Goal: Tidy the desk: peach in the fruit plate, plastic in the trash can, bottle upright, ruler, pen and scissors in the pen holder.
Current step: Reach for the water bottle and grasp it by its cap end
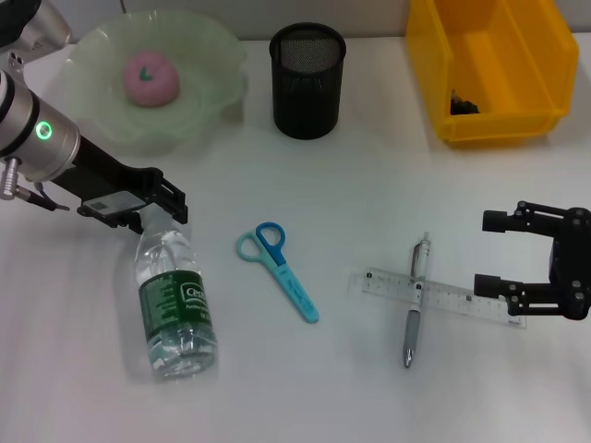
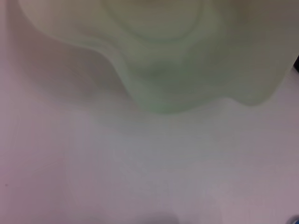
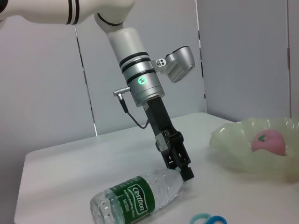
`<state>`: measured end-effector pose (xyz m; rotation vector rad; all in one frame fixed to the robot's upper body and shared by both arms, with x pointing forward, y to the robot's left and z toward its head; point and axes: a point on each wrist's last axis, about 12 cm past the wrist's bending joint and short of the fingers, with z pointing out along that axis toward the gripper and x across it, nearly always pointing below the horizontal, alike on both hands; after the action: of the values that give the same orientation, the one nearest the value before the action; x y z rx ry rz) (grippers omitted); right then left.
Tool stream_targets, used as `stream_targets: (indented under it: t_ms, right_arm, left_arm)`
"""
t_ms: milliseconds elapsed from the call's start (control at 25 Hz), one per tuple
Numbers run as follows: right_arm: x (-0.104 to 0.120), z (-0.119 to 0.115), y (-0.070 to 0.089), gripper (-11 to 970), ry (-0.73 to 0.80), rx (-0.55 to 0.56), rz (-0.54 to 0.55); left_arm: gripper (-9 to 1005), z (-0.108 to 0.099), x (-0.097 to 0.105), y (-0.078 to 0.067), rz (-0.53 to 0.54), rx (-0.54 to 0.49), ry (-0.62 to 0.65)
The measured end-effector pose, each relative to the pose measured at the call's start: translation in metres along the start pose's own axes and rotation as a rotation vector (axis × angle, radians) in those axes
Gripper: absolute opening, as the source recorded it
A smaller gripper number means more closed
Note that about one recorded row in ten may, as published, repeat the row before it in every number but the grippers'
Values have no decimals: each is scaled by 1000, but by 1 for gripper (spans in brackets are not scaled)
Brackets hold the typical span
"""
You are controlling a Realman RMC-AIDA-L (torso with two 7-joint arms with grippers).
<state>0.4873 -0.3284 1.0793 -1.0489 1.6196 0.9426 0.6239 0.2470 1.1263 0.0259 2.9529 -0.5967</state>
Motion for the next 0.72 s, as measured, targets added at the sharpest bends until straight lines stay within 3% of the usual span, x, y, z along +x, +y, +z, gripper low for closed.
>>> stream_targets:
  t_ms: [720]
  right_arm:
    - [-1, -2, 0, 806, -13, 2, 0]
  left_arm:
    - [539, 0, 0, 1, 2, 3, 1]
